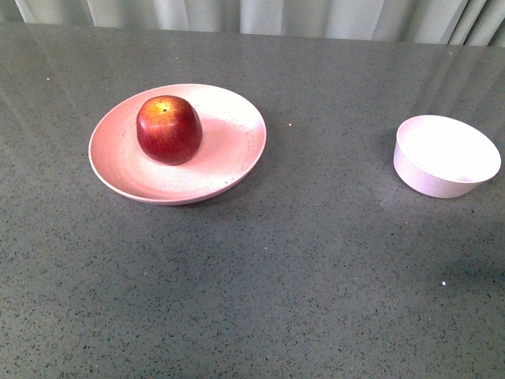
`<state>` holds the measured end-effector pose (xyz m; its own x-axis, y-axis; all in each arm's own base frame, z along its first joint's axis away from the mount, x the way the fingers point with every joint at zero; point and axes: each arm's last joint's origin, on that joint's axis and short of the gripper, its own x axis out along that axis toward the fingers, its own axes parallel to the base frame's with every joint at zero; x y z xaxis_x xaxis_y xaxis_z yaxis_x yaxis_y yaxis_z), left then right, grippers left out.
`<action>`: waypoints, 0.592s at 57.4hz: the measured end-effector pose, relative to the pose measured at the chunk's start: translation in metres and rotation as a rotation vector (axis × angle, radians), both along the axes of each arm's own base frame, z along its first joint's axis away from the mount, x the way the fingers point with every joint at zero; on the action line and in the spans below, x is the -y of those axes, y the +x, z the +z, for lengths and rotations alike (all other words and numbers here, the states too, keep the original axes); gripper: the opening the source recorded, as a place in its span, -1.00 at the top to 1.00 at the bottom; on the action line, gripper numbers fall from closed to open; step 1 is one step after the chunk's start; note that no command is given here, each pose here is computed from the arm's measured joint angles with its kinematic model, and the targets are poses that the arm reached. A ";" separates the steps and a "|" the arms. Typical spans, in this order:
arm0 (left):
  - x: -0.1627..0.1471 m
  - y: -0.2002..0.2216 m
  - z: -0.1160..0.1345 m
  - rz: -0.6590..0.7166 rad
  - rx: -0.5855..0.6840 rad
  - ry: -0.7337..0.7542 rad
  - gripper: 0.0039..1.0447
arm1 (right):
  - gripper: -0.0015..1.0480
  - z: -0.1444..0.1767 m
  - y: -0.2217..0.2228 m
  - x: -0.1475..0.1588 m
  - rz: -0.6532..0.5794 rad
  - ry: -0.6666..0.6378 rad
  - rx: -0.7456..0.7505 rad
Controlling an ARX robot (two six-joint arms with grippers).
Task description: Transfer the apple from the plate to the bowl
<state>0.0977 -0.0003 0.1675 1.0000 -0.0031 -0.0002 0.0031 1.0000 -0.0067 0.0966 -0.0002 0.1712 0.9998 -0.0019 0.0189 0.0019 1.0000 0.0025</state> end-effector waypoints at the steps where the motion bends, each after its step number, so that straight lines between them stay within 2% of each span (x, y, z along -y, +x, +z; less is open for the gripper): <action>1: 0.000 0.000 0.000 0.000 0.000 0.000 -0.84 | -0.83 0.000 0.000 0.000 0.000 0.000 0.000; 34: 0.000 0.000 0.000 0.000 0.000 0.000 -0.84 | -0.83 0.000 0.000 0.000 0.000 0.000 0.000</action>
